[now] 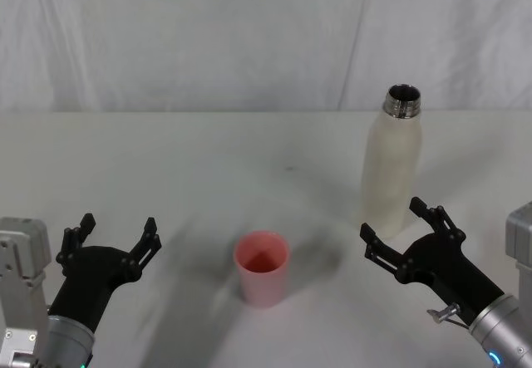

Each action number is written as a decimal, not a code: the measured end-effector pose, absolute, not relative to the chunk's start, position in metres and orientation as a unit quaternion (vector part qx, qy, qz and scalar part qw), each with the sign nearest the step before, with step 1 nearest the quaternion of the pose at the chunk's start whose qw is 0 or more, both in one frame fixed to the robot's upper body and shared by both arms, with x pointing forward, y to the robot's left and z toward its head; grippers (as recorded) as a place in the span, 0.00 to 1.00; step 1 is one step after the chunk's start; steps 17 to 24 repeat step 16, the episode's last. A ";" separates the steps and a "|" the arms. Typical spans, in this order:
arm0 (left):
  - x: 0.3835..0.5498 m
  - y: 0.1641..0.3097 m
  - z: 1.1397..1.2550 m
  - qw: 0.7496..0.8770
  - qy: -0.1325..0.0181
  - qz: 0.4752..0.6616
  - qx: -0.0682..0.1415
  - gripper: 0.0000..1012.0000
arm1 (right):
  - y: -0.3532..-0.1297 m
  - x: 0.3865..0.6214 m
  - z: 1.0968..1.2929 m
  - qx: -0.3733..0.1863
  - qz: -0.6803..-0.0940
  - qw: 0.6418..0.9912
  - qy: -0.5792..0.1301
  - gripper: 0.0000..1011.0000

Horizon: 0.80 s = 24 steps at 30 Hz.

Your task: Grasp the thermos with one hand and pour water into the cup lid.

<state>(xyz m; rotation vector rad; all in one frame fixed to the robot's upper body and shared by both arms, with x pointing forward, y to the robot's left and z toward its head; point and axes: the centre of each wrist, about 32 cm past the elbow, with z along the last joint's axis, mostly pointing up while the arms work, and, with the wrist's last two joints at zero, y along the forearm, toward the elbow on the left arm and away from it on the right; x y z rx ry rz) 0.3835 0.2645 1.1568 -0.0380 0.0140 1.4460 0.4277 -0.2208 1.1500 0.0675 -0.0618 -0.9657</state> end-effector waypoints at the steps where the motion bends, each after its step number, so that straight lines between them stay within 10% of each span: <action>1: 0.384 0.265 1.157 0.750 0.006 0.662 -0.017 0.99 | -0.221 0.428 1.150 0.032 -0.464 0.885 -0.030 0.99; 24: 0.384 0.265 1.157 0.750 0.006 0.662 -0.017 0.99 | -0.221 0.428 1.150 0.032 -0.464 0.885 -0.030 0.99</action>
